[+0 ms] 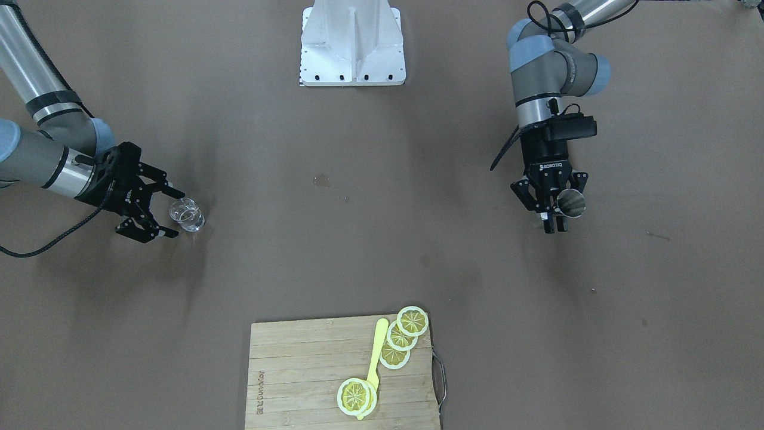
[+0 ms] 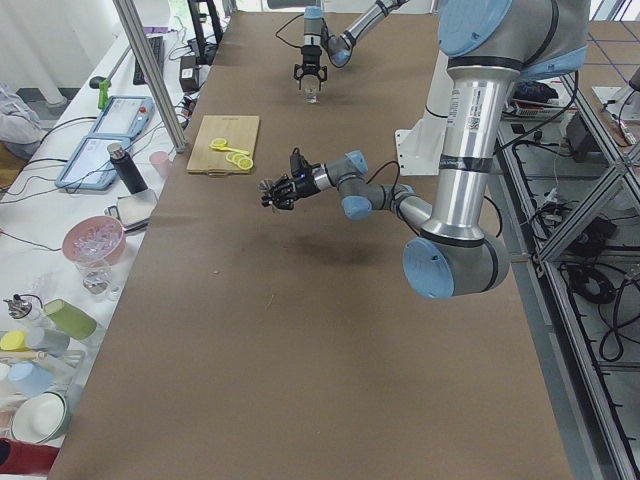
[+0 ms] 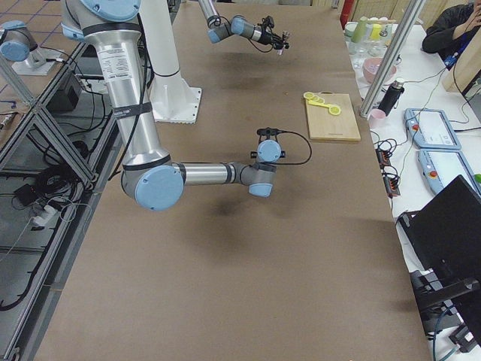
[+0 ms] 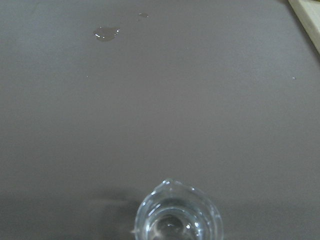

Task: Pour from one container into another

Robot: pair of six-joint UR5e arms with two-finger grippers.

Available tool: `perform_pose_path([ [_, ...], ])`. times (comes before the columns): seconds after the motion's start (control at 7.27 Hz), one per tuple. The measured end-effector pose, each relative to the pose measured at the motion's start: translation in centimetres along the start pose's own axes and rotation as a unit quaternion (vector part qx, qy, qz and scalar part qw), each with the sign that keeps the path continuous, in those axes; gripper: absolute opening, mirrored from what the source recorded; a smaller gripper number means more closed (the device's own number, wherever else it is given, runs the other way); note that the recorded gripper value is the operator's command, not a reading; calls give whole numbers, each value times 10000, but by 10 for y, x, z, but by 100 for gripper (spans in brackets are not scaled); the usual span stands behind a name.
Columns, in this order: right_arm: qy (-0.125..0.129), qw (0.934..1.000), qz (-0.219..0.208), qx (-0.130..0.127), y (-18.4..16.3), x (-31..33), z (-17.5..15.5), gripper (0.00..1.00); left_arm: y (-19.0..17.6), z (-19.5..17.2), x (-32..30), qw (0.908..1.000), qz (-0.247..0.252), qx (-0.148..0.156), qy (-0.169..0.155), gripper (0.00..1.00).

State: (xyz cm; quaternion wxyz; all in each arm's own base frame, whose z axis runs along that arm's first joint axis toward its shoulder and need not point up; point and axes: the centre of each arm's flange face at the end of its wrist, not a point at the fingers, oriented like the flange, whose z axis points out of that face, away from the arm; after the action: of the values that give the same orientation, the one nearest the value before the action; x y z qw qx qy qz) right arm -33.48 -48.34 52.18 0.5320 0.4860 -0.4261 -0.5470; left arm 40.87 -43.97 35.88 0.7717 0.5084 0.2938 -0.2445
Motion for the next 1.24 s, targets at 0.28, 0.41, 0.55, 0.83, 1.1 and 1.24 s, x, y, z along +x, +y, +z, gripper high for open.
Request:
perform_pose_path([
  [0.28,-37,10000,32,21,0,-3,3,92,-29,-21,73,9966,608,77,549,0],
  [0.41,-67,9999,59,55,1,-7,7,92,-37,-32,110,9941,744,101,787,0],
  [0.55,-89,9999,78,90,3,-11,10,92,-33,-41,140,9921,816,74,951,0],
  [0.83,-109,9998,106,111,10,-14,13,92,-18,-46,160,9902,945,8,1033,0],
  [1.1,-104,9998,106,117,10,-13,15,91,-4,-59,170,9817,1503,-15,1173,0],
  [1.24,-96,9998,98,131,7,-11,16,90,-4,-67,174,9758,1728,72,1337,0],
])
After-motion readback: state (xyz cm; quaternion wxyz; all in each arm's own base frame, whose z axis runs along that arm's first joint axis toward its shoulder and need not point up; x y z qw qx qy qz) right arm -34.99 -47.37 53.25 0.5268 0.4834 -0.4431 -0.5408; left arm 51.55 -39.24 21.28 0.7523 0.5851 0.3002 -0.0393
